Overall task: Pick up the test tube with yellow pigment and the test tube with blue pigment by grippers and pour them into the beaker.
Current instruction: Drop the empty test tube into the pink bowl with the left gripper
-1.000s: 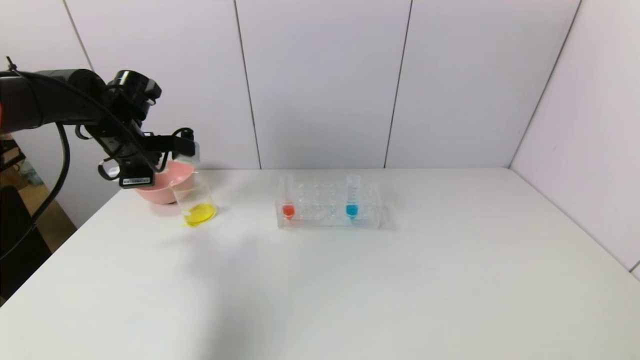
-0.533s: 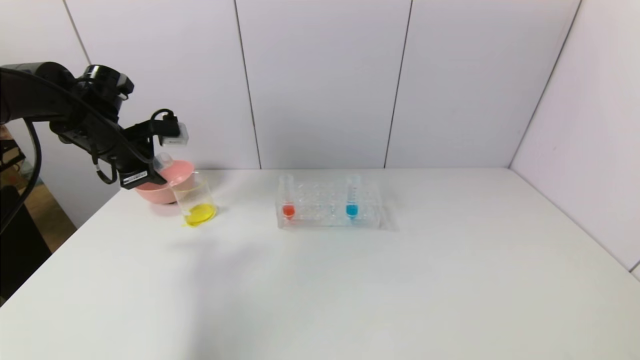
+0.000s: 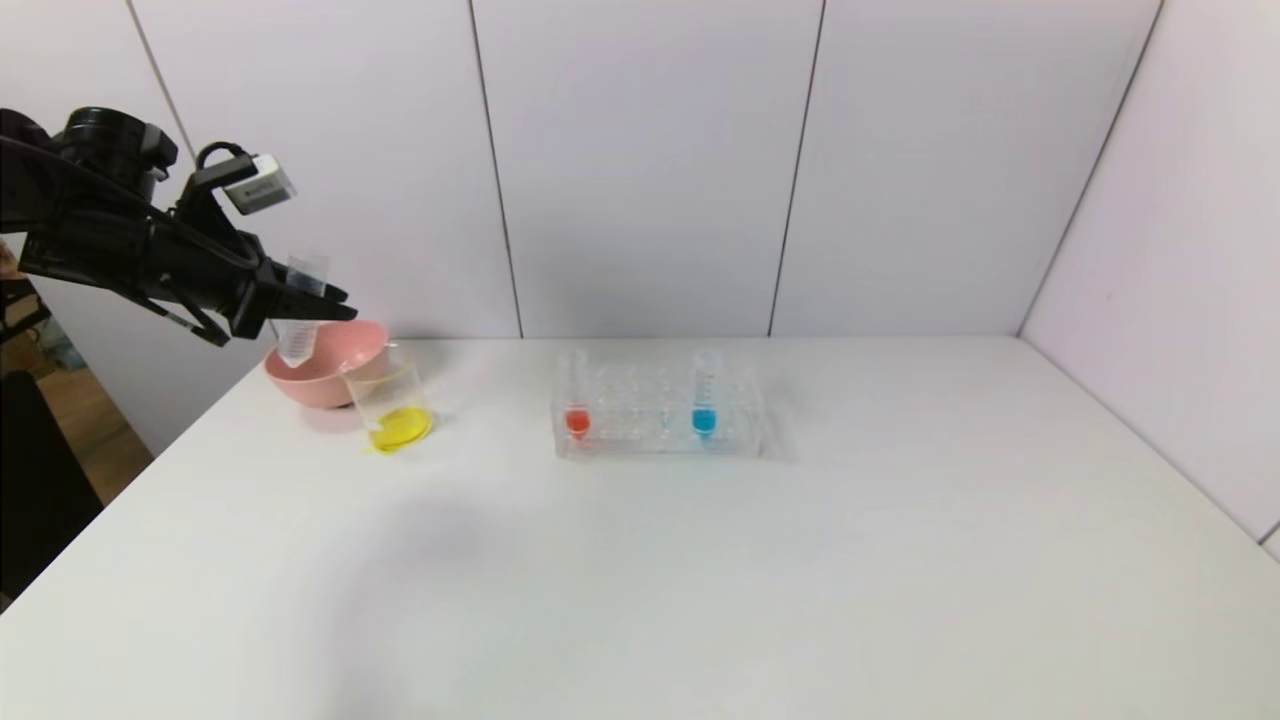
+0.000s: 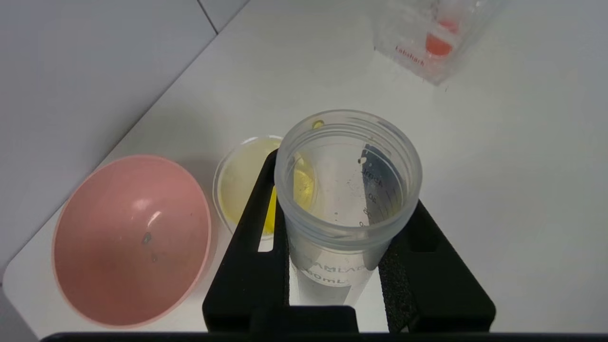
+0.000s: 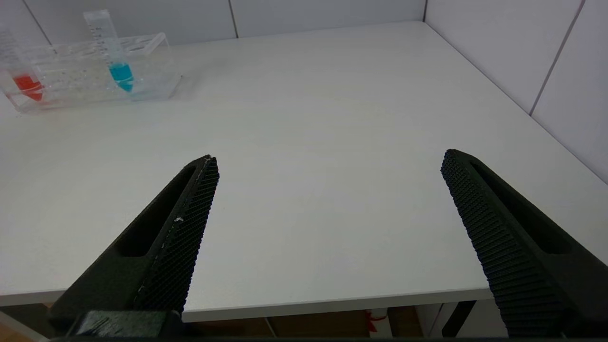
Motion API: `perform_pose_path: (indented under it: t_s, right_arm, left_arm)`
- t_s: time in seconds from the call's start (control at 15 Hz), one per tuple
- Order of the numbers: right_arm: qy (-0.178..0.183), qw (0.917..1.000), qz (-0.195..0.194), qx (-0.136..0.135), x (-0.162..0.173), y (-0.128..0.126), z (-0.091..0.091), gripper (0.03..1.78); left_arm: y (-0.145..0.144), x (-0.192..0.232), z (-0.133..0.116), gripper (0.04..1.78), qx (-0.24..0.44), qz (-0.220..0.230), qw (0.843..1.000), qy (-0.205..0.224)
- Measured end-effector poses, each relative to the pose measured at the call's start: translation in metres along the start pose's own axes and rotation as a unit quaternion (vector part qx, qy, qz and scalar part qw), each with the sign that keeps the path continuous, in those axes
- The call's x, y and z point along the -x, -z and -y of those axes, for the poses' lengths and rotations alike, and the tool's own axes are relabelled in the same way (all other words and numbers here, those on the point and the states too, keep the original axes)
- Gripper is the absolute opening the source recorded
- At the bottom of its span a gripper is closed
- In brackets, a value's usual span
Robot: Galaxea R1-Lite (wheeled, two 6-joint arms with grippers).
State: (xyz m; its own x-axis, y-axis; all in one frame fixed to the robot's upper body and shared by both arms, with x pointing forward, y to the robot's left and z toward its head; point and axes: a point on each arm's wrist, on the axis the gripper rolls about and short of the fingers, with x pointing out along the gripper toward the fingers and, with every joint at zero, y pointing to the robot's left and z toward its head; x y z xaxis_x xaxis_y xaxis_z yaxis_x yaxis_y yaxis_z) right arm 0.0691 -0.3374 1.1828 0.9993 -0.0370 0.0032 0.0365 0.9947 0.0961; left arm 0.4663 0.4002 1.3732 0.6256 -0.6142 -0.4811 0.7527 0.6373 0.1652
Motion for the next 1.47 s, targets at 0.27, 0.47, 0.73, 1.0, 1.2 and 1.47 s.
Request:
perform_pose_path:
  t_s: [0.27, 0.47, 0.73, 1.0, 1.2, 1.47]
  right_arm:
    - [0.000, 1.0000, 0.000, 0.000, 0.000, 0.000, 0.000, 1.71]
    - [0.000, 1.0000, 0.000, 0.000, 0.000, 0.000, 0.000, 1.71]
    - [0.000, 1.0000, 0.000, 0.000, 0.000, 0.000, 0.000, 1.71]
    - [0.000, 1.0000, 0.000, 0.000, 0.000, 0.000, 0.000, 1.71]
    - [0.000, 1.0000, 0.000, 0.000, 0.000, 0.000, 0.000, 1.71]
    - [0.000, 1.0000, 0.000, 0.000, 0.000, 0.000, 0.000, 1.71]
  left_arm:
    - [0.005, 0.011, -0.027, 0.53, 0.057, 0.066, 0.995, -0.040]
    - [0.017, 0.014, -0.051, 0.53, 0.081, 0.094, 0.989, -0.078]
    - [0.038, -0.001, -0.077, 0.53, 0.099, 0.122, 0.982, -0.100]
    - [0.068, -0.023, -0.099, 0.53, 0.101, 0.126, 0.981, -0.110]
    - [0.091, -0.038, -0.107, 0.53, 0.110, 0.116, 0.981, -0.108]
    - [0.107, -0.049, -0.111, 0.53, 0.119, 0.108, 0.982, -0.102]
